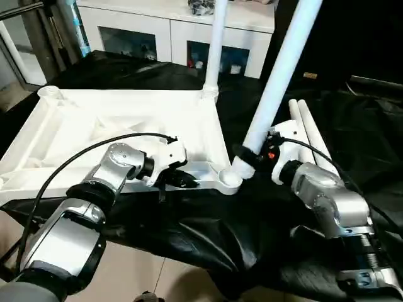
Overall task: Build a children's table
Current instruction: Insert table leg to table base
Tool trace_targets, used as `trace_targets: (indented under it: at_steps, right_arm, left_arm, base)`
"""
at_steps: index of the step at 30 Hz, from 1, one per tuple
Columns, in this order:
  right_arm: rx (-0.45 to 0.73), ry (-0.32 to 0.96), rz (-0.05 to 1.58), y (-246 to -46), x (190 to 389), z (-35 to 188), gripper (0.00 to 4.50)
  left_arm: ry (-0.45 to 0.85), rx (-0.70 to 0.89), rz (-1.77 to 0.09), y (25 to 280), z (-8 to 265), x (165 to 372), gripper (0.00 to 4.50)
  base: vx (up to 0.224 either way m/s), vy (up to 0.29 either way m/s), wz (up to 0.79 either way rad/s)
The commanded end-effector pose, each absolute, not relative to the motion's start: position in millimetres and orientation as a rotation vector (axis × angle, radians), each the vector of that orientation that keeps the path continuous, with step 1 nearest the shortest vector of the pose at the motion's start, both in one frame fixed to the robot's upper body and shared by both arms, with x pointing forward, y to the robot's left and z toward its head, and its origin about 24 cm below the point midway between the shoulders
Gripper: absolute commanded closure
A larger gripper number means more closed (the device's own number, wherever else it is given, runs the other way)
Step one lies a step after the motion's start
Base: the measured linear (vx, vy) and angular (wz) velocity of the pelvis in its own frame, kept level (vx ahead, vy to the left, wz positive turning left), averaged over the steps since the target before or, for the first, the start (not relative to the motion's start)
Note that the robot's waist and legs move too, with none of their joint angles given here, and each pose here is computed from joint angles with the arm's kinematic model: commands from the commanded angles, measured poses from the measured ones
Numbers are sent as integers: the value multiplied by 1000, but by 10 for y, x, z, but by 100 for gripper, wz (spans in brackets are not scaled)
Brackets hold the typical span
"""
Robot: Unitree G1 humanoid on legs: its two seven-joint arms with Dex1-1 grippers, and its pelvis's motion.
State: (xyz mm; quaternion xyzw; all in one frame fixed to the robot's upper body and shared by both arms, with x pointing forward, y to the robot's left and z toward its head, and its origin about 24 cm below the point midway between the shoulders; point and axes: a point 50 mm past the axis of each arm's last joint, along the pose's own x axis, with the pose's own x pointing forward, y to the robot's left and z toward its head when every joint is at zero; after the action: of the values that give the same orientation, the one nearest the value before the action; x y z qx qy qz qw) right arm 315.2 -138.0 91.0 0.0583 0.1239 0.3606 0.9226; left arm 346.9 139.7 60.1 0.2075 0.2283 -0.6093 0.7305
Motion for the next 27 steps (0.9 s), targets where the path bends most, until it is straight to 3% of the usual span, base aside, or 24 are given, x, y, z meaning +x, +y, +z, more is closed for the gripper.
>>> trace_targets:
  at_steps: [1, 9, 19, 27]
  right_arm:
    - [117, 256, 807, -1341, 3116, 963, 261]
    - [53, 289, 763, -1346, 3210, 871, 261]
    - [67, 308, 769, -1275, 3267, 770, 261]
    - [207, 318, 684, -1403, 3245, 583, 261]
  left_arm:
    - [533, 364, -1290, 1392, 538, 3448, 450]
    - [494, 315, -1279, 1193, 508, 3327, 450]
    - [497, 352, -1262, 1207, 515, 3228, 450]
    - [490, 337, -1209, 1177, 568, 3251, 450]
  base:
    - [0, 0, 0]
    - [0, 0, 0]
    - [0, 0, 0]
    - [0, 0, 0]
